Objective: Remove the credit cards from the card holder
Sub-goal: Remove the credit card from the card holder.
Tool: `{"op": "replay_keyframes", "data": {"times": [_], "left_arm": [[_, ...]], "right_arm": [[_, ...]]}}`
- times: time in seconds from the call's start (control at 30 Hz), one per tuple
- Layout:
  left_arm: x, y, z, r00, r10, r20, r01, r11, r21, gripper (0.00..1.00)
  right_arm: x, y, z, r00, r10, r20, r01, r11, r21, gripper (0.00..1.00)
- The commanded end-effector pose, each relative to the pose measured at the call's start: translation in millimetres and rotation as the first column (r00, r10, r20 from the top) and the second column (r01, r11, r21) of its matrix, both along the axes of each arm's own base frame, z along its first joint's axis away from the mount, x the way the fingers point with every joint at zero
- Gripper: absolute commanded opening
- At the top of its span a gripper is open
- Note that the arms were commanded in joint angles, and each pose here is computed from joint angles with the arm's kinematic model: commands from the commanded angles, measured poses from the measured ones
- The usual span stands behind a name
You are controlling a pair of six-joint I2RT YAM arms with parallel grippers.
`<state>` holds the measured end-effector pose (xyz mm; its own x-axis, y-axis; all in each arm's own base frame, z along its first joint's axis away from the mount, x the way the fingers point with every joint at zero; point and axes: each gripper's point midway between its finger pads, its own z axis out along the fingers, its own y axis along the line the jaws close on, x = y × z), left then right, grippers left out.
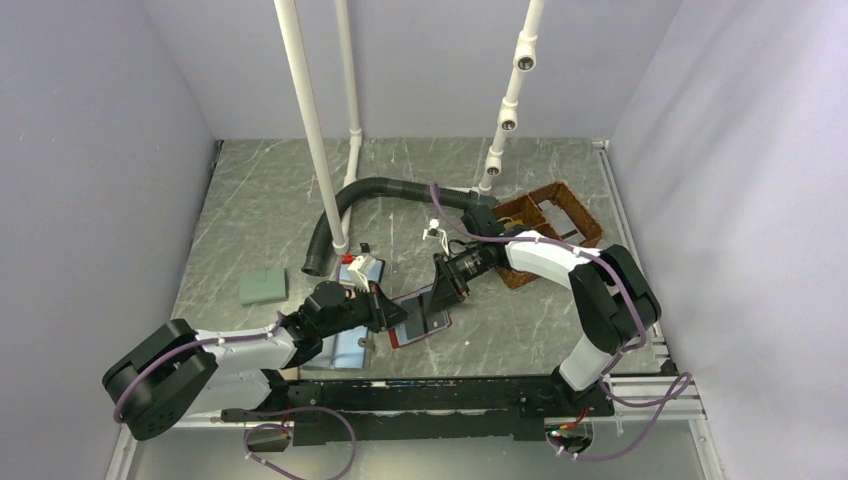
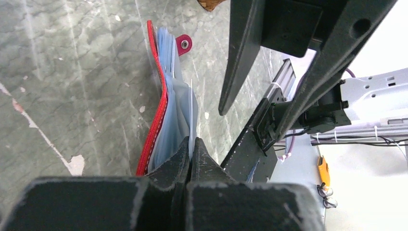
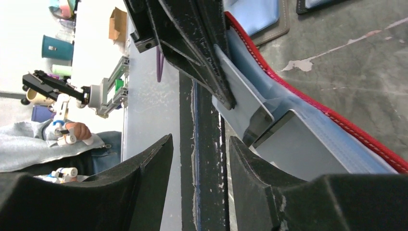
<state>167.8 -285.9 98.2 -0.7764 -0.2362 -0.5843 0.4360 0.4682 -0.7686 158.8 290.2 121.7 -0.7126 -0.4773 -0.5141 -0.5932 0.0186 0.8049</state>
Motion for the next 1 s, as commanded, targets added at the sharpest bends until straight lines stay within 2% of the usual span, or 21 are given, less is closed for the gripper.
{"op": "replay_keyframes", "data": {"times": [0.0, 0.13, 0.47, 0.7, 0.8, 0.97], "left_arm": [[2, -16, 40, 0.991, -0.063, 0.120, 0.076, 0.991, -0.113, 0.00], [2, -18, 42, 0.991, -0.068, 0.117, 0.082, 0.989, -0.123, 0.00], [0, -27, 55, 0.983, -0.106, 0.151, 0.131, 0.977, -0.166, 0.00], [-1, -26, 61, 0.980, -0.102, 0.170, 0.133, 0.974, -0.184, 0.00], [-1, -26, 64, 0.979, -0.104, 0.176, 0.137, 0.972, -0.189, 0.00], [0, -26, 64, 0.980, -0.095, 0.174, 0.129, 0.971, -0.199, 0.00]], "right_arm": [[16, -1, 13, 0.996, -0.022, 0.088, 0.018, 0.999, 0.046, 0.49], [21, -5, 11, 0.991, -0.056, 0.119, 0.053, 0.998, 0.033, 0.49], [27, -5, -1, 0.993, -0.083, 0.087, 0.084, 0.996, -0.006, 0.48], [23, -5, 4, 0.995, -0.079, 0.067, 0.078, 0.997, 0.027, 0.46], [16, -4, 15, 0.998, -0.046, 0.042, 0.043, 0.995, 0.086, 0.41], [10, -3, 25, 1.000, -0.015, 0.020, 0.012, 0.990, 0.138, 0.24]]}}
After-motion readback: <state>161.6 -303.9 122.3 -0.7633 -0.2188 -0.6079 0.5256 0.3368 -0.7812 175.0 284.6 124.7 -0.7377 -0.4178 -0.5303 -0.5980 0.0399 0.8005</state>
